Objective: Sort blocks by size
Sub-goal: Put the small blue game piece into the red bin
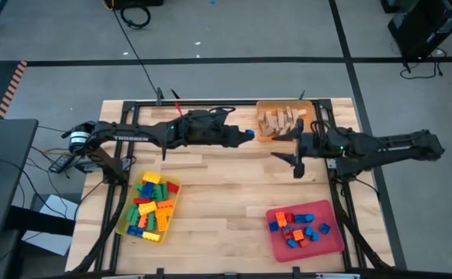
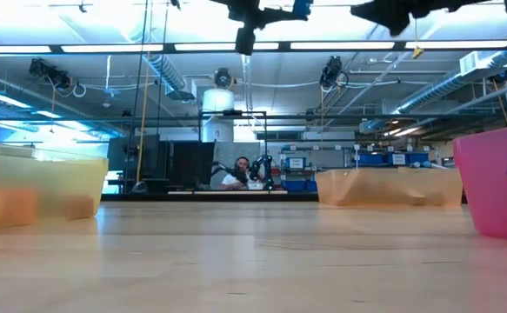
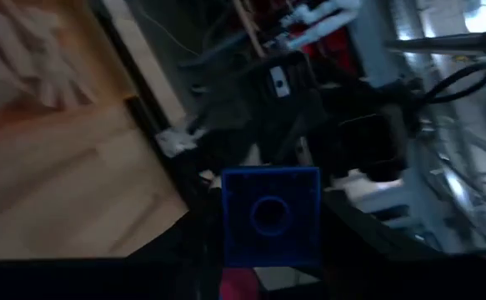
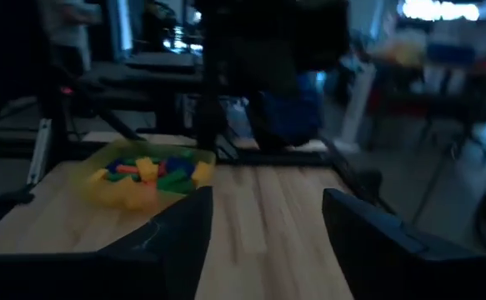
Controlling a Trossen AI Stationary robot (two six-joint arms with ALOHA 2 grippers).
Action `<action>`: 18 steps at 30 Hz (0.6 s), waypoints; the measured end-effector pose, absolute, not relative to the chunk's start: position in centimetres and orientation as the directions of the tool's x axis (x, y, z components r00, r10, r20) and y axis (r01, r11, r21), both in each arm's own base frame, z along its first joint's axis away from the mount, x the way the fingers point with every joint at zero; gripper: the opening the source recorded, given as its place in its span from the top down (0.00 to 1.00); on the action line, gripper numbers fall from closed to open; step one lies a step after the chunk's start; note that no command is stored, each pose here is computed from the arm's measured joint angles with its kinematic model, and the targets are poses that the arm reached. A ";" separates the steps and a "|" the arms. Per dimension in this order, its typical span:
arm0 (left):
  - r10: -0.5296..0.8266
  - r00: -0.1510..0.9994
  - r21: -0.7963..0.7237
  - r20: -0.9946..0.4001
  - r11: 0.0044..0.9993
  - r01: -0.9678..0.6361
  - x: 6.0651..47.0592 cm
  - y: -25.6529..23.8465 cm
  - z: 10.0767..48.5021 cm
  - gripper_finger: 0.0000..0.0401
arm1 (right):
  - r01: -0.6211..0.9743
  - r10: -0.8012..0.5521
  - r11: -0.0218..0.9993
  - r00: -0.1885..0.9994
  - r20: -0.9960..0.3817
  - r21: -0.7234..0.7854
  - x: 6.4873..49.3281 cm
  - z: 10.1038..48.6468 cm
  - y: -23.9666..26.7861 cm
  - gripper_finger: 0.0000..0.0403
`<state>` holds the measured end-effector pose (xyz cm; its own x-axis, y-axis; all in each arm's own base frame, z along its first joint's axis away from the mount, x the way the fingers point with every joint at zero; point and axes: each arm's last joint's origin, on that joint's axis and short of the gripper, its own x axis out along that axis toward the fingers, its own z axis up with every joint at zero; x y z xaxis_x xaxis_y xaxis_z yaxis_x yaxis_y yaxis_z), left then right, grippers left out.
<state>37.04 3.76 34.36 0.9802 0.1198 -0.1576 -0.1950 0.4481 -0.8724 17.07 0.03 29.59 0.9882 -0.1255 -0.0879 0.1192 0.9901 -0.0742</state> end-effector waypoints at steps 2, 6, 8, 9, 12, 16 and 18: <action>0.104 0.984 -0.883 -0.144 0.436 -0.175 37.1 3.6 34.5 0.59 | 0.097 -0.105 0.988 0.993 -0.063 -0.124 17.7 29.6 0.5 0.37; 0.094 0.984 -0.894 -0.149 0.412 -0.175 37.4 3.4 34.2 0.59 | 0.137 -0.143 0.969 0.990 -0.015 -0.207 19.3 29.6 1.0 0.28; 0.087 0.986 -0.896 -0.140 0.413 -0.164 37.7 3.3 34.0 0.59 | 0.170 -0.178 0.955 0.984 -0.008 -0.241 20.1 29.2 1.0 0.25; 0.084 0.988 -0.898 -0.127 0.414 -0.150 37.8 3.2 34.0 0.59 | 0.180 -0.187 0.951 0.982 -0.003 -0.253 20.5 29.1 1.0 0.23; 0.072 0.990 -0.899 -0.121 0.415 -0.140 38.1 3.1 33.7 0.59 | 0.194 -0.197 0.946 0.980 0.014 -0.258 21.6 28.7 1.1 0.20; 0.074 0.989 -0.898 -0.129 0.414 -0.148 38.2 3.1 33.6 0.59 | 0.202 -0.197 0.947 0.979 0.042 -0.249 22.4 28.5 1.2 0.17; 0.077 0.990 -0.898 -0.120 0.416 -0.141 38.3 3.2 33.5 0.59 | 0.213 -0.205 0.946 0.977 0.058 -0.244 22.7 28.5 1.1 0.17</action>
<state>38.29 3.17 33.54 0.9898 0.0774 -0.1197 -0.1412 0.4159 -0.8984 22.65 1.10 28.53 0.9771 -0.2047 0.0582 0.2127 0.9461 -0.2441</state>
